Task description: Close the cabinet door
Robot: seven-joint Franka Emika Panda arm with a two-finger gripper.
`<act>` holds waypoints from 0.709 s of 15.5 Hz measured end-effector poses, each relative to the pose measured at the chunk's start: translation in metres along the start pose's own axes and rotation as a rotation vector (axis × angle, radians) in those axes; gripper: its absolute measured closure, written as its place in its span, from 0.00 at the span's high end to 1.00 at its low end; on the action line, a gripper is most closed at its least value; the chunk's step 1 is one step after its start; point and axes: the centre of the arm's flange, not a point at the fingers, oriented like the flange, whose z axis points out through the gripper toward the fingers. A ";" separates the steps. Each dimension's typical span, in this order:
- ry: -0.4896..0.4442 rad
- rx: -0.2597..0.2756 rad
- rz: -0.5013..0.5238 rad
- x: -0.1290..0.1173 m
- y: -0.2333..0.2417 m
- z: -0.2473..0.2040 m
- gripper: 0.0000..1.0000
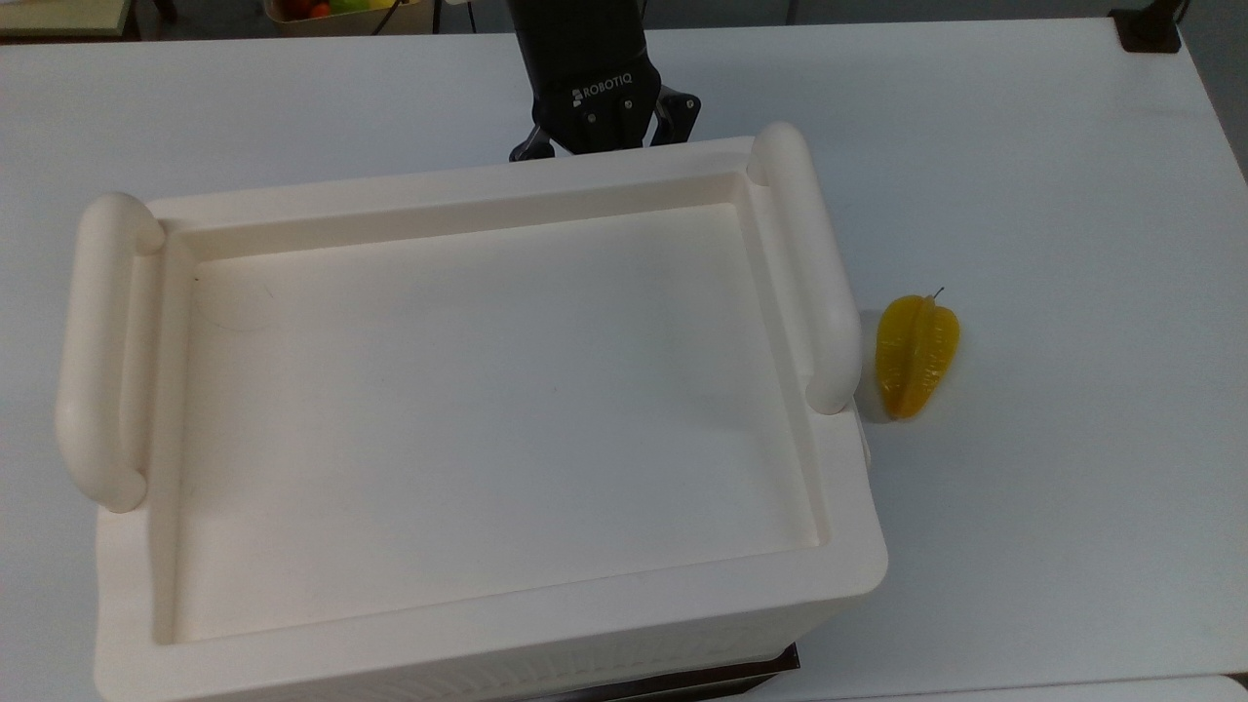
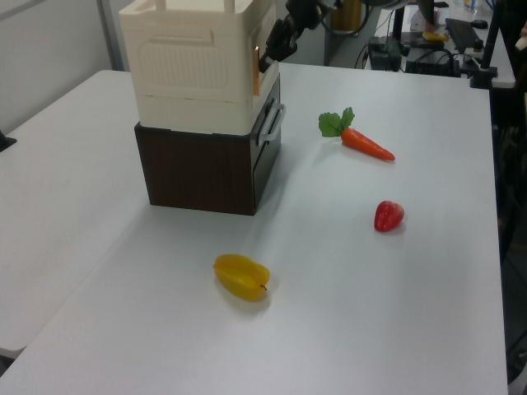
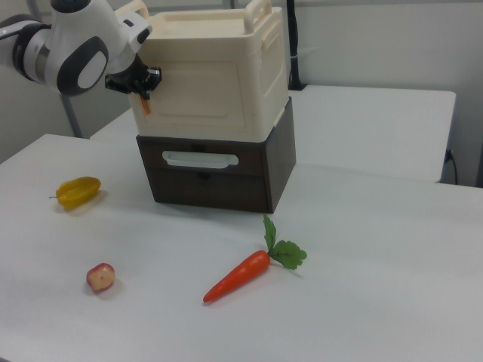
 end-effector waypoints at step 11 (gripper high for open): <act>-0.054 0.006 0.023 -0.011 0.014 0.002 0.09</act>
